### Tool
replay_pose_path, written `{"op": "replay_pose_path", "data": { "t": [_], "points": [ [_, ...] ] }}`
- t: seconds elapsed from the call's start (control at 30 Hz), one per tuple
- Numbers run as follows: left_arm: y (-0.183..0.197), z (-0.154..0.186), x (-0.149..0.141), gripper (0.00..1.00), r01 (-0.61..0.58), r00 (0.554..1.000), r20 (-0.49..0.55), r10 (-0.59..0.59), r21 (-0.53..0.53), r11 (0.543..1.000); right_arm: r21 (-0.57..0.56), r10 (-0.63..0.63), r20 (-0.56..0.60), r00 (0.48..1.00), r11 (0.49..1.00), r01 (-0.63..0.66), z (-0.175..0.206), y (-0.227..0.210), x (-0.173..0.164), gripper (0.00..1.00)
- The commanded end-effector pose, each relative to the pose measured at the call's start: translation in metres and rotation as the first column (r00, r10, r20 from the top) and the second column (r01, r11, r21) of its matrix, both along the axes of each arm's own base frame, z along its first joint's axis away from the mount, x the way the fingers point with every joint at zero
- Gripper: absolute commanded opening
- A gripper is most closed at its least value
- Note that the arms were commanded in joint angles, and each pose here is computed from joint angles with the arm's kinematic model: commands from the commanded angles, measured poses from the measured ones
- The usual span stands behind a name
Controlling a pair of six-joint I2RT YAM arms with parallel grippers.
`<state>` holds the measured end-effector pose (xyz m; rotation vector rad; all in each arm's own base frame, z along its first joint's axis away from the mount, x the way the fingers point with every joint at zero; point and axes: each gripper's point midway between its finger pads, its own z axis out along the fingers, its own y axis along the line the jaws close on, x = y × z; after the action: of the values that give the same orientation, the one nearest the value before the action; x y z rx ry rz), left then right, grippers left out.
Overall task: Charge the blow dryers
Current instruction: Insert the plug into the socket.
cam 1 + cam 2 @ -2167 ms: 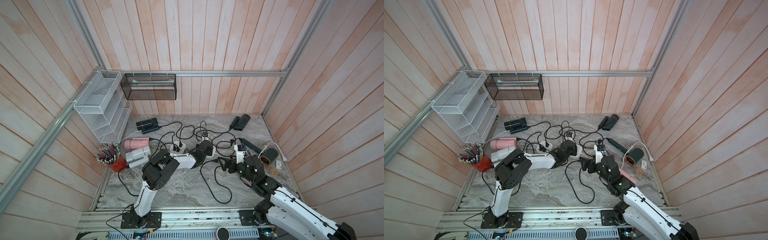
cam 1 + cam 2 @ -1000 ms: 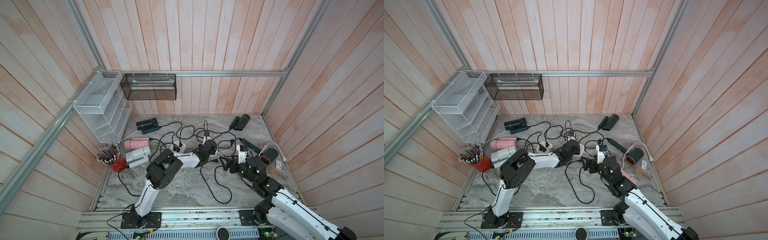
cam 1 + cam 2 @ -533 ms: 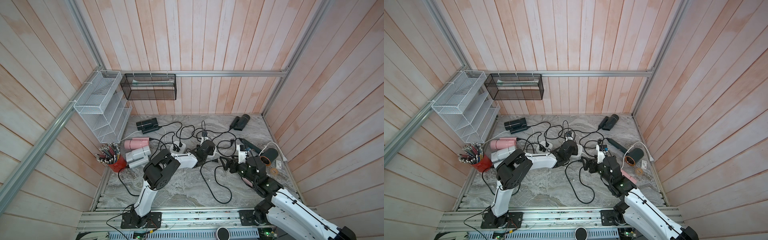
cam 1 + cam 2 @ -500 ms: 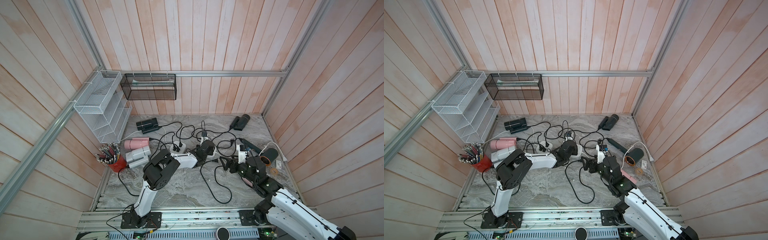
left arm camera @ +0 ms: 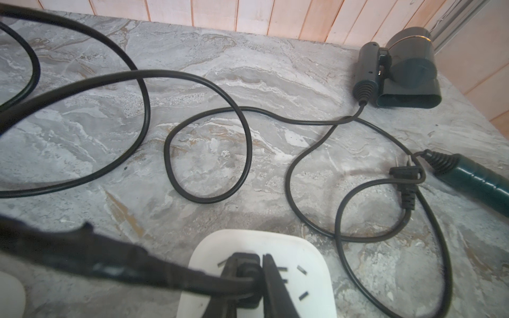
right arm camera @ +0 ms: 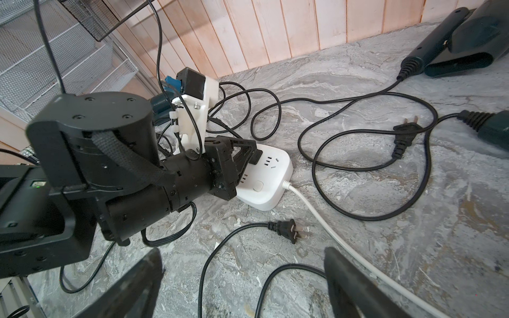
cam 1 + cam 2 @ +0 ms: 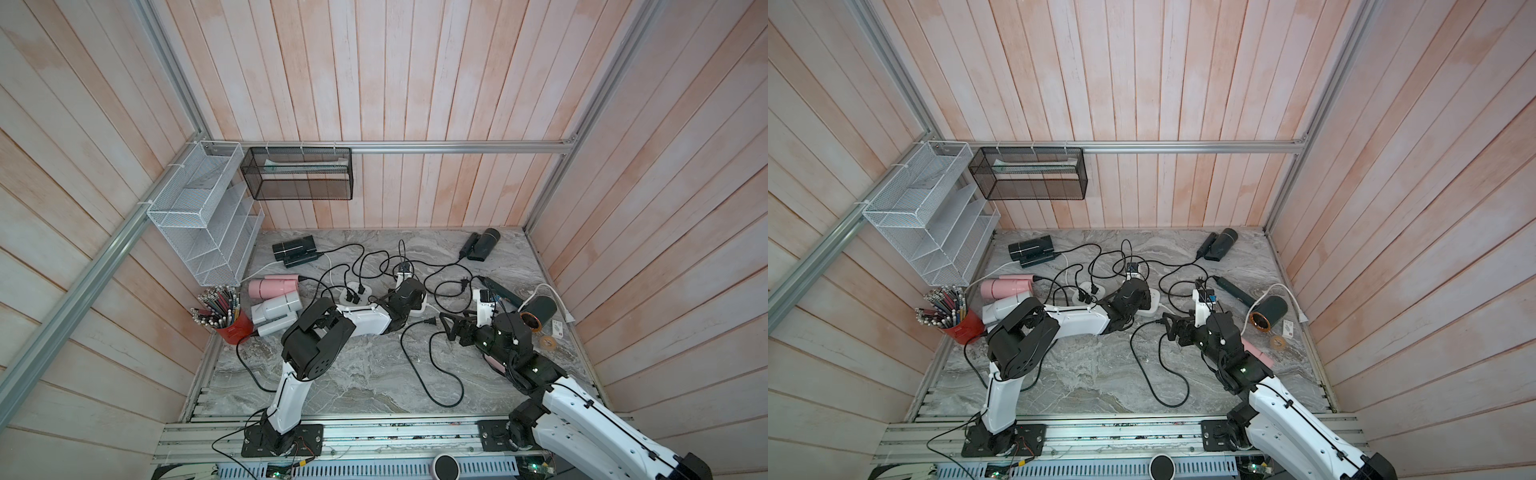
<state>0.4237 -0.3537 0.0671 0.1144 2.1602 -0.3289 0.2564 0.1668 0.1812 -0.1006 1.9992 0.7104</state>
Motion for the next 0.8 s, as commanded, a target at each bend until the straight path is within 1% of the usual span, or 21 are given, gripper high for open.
{"op": "replay_pose_path", "data": {
  "t": [0.0,0.3,0.53,0.67,0.77],
  "points": [
    [0.042,-0.072,-0.031,0.22,0.011,0.980,-0.199,0.028,0.191,0.982,-0.003,-0.003,-0.013,1.000,1.000,0.003,-0.003,-0.001,-0.001,0.92],
    [0.042,-0.058,-0.033,0.32,0.015,0.983,-0.182,0.016,0.169,0.985,-0.004,-0.002,-0.012,1.000,1.000,0.002,-0.003,-0.001,0.000,0.92],
    [0.038,-0.034,-0.041,0.38,0.049,0.985,-0.171,-0.030,0.108,0.993,-0.002,0.005,-0.016,1.000,1.000,-0.005,-0.004,0.000,0.000,0.92],
    [0.034,-0.016,-0.047,0.38,0.076,0.985,-0.160,-0.064,0.071,0.995,-0.004,0.007,-0.016,1.000,1.000,-0.007,-0.004,0.001,0.001,0.92],
    [0.032,0.000,-0.056,0.39,0.100,0.983,-0.157,-0.095,0.023,0.995,-0.005,0.009,-0.021,1.000,1.000,-0.009,-0.003,0.002,0.002,0.92]
  ]
}}
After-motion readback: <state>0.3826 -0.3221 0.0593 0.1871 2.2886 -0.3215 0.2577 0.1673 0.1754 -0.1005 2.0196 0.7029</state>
